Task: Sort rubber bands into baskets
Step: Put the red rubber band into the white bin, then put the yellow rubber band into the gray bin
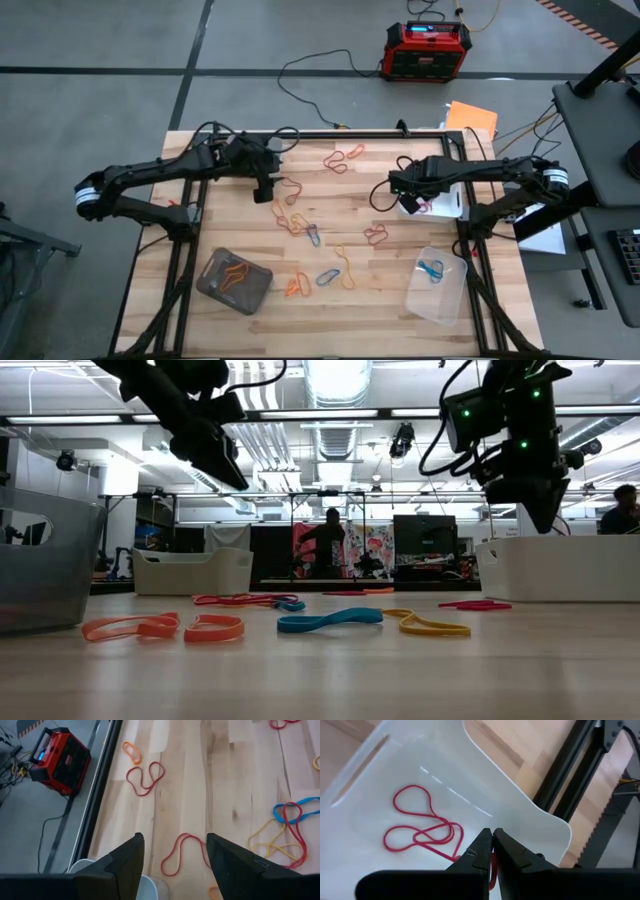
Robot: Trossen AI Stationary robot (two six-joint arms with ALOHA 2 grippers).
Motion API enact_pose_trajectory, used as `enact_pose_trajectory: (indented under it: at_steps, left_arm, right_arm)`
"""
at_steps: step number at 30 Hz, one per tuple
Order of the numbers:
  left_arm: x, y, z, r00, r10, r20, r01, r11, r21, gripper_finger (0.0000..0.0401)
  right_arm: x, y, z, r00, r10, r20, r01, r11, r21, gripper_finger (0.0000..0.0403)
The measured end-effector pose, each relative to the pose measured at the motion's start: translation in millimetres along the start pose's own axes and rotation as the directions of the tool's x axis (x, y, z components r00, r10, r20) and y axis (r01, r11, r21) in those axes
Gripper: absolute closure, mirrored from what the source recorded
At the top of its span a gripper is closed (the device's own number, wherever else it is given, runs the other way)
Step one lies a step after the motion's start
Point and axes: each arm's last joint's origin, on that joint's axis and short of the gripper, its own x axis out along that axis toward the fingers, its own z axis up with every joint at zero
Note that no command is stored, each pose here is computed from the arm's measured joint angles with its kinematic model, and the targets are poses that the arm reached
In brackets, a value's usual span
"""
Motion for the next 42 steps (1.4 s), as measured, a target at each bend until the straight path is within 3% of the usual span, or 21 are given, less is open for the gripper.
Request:
enact_pose_trajectory:
  at_steps: [14,18,26,32,38,42]
  left_arm:
    - [2.7,-0.5,-0.9,1.0,-0.006,-0.012,0.006,1.0,-0.001,0.0203]
    - [4.6,-1.2,-2.2,1.0,-0.011,-0.021,0.011,1.0,-0.001,0.0203]
    - [5.1,-1.3,-2.4,1.0,-0.012,-0.022,0.012,1.0,-0.002,0.0203]
    - [5.1,-1.4,-2.3,1.0,-0.016,-0.021,0.015,1.0,-0.015,0.0203]
    - [8.4,-6.3,-0.6,0.986,-0.164,0.034,0.165,0.985,-0.04,0.0203]
    - [18.6,-12.7,-1.1,0.962,-0.27,0.035,0.271,0.959,-0.077,0.0203]
  right_arm:
    - [2.2,3.6,3.4,0.998,0.019,0.052,-0.02,0.999,0.031,0.0385]
    - [0.7,3.7,4.1,0.998,0.03,0.05,-0.032,0.999,0.037,0.035]
    - [-4.8,3.6,6.9,0.997,0.048,0.059,-0.051,0.998,0.044,0.0242]
    - [-20.2,2.8,15.1,0.991,0.083,0.105,-0.09,0.994,0.06,0.02]
    - [-46.7,2.3,29.3,0.959,0.085,0.269,-0.11,0.991,0.079,0.0196]
    - [-64.2,15.6,39.3,0.885,0.175,0.431,-0.179,0.983,-0.032,0.0197]
